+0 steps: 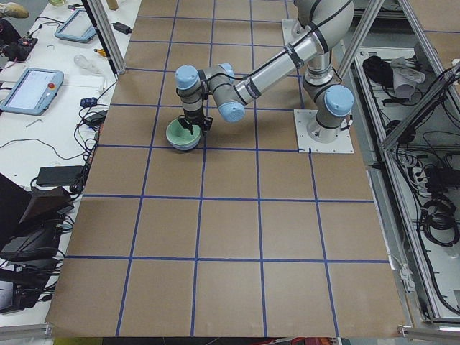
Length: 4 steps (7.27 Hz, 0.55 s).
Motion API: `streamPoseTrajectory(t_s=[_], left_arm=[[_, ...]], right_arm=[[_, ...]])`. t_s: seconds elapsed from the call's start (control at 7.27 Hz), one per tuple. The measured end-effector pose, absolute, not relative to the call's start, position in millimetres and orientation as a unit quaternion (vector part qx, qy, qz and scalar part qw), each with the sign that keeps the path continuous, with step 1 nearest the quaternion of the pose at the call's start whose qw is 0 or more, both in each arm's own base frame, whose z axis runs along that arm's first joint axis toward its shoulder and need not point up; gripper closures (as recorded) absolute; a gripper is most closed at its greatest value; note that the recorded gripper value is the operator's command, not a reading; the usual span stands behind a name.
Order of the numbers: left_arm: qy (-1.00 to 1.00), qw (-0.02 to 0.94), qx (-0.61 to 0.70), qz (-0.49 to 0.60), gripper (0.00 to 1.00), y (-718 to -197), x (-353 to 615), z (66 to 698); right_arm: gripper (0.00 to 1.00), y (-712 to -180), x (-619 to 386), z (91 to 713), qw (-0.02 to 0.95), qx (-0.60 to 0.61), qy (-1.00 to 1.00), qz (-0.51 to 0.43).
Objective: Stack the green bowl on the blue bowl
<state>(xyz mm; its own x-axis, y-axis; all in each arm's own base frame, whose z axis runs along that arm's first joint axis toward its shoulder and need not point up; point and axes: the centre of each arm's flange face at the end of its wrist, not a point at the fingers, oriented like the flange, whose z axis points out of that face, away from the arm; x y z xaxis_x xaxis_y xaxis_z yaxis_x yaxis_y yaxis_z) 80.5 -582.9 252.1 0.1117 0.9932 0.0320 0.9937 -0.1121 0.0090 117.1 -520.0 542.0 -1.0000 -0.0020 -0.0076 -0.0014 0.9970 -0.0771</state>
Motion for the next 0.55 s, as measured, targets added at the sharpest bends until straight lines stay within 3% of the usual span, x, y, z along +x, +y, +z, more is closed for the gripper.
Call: streamPoseTrajectory(t_s=[0.55], left_arm=[[-0.730, 0.022, -0.683, -0.016, 0.00, -564.2, 68.8, 363.2]], right_arm=[[0.00, -520.0, 117.1, 541.9, 0.003, -0.001, 0.999, -0.039]])
